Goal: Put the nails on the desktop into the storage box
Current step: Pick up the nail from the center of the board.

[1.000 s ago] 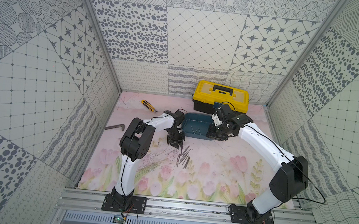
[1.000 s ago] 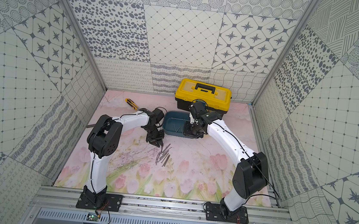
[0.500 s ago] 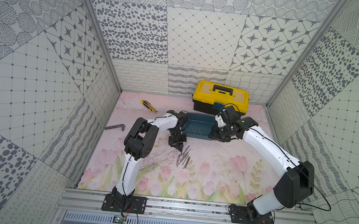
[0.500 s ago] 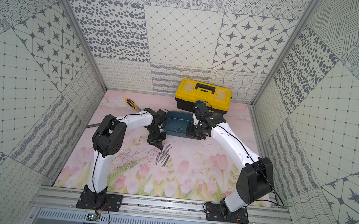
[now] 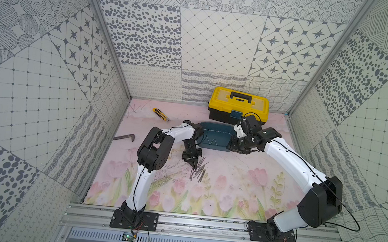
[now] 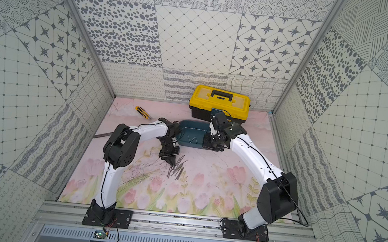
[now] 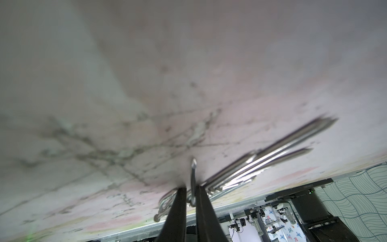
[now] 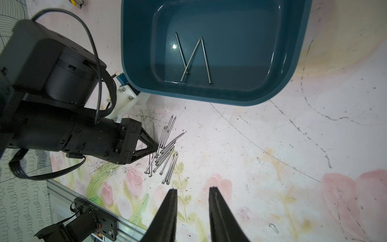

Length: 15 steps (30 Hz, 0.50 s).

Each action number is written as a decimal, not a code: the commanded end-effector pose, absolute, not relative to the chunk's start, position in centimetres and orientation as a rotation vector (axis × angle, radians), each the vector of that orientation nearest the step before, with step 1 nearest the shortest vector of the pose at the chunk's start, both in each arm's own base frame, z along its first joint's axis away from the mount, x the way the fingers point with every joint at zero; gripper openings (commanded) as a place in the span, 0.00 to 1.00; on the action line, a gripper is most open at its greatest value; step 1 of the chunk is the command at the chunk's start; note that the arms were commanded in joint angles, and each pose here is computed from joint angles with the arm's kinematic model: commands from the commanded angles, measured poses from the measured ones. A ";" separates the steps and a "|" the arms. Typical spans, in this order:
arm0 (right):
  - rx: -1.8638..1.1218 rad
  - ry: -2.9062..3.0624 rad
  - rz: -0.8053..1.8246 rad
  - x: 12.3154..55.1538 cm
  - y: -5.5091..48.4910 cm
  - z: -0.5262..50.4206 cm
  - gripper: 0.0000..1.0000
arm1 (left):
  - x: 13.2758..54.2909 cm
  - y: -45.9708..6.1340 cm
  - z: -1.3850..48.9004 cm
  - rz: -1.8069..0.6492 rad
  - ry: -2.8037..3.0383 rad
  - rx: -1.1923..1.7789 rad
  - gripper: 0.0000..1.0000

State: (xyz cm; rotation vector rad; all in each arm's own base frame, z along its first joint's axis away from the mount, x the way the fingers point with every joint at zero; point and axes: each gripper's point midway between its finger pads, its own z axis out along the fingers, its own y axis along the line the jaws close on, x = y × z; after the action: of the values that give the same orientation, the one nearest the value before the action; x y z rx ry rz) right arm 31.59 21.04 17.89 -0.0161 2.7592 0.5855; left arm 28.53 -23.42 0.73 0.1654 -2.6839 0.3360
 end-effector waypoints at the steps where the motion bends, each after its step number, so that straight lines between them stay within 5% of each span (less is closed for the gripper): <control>1: -0.029 2.716 0.618 31.9 21.2 18.8 0.32 | 30.7 -16.7 -3.3 -0.219 -2.862 0.003 0.14; 15: -0.013 2.702 0.673 31.7 21.6 19.8 0.32 | 34.9 -16.4 -1.7 -0.198 -3.018 0.054 0.16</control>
State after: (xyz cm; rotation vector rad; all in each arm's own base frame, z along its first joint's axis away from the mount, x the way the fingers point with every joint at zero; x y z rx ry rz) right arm 31.47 21.40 18.03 -0.0147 2.7614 0.6232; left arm 27.66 -20.51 1.16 0.1224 -2.7039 0.1360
